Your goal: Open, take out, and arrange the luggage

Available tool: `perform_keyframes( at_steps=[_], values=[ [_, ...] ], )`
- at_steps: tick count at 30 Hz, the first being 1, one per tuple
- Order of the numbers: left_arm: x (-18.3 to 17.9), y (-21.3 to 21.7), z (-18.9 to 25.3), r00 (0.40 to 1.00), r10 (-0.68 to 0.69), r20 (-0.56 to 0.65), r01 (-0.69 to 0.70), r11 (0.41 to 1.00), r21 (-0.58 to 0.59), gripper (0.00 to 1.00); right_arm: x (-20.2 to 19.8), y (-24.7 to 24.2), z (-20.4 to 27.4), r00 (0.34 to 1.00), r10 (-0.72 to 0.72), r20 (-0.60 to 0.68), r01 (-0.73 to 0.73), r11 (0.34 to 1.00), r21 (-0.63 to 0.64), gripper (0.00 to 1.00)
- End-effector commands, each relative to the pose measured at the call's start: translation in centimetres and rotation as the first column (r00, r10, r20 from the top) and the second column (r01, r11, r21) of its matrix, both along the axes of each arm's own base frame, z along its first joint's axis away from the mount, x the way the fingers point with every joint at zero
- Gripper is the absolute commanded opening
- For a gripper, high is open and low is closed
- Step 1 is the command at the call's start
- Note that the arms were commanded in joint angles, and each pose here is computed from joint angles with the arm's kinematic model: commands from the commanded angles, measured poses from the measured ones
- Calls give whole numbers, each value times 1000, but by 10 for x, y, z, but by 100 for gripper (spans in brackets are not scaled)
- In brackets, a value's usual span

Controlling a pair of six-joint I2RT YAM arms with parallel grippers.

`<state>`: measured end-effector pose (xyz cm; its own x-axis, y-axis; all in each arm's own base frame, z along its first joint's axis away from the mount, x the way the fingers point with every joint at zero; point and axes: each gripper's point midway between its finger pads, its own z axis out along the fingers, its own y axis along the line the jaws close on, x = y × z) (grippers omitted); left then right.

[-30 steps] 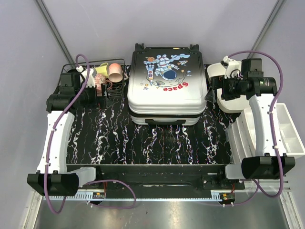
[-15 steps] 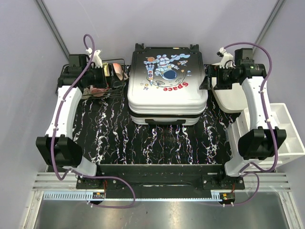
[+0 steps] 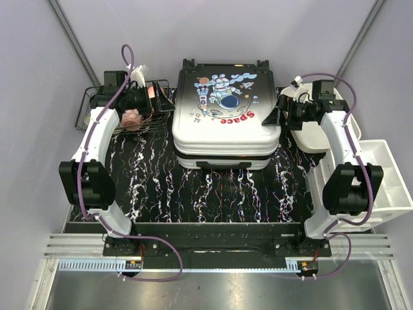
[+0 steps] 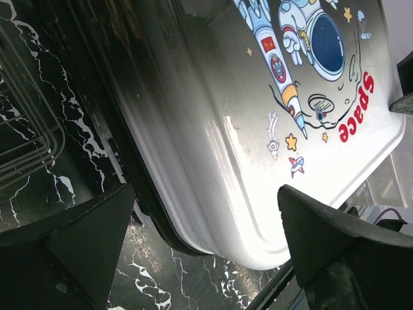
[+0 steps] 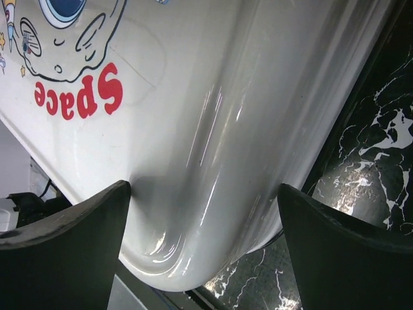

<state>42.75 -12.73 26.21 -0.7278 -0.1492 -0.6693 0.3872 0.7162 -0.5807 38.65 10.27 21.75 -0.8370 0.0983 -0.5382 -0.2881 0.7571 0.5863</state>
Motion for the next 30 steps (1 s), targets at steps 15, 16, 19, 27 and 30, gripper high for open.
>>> perform_keyframes(
  at_steps=[15,16,19,27,30],
  values=[
    [-9,-24,2,986,-167,-3,165,974,-158,99,-180,106,15,922,386,27,-385,908,165,95],
    [-6,-15,6,990,-143,9,142,978,-153,99,-177,103,24,926,373,66,-378,915,138,96],
    [-3,3,26,994,-82,69,91,986,-141,99,-157,85,37,947,285,149,-289,957,1,96],
    [-106,45,80,863,-299,408,254,954,160,99,-95,25,52,983,115,141,-105,992,-70,91],
    [-164,41,35,730,-556,397,399,819,413,99,-88,18,54,986,76,146,-62,993,-97,92]
  ],
)
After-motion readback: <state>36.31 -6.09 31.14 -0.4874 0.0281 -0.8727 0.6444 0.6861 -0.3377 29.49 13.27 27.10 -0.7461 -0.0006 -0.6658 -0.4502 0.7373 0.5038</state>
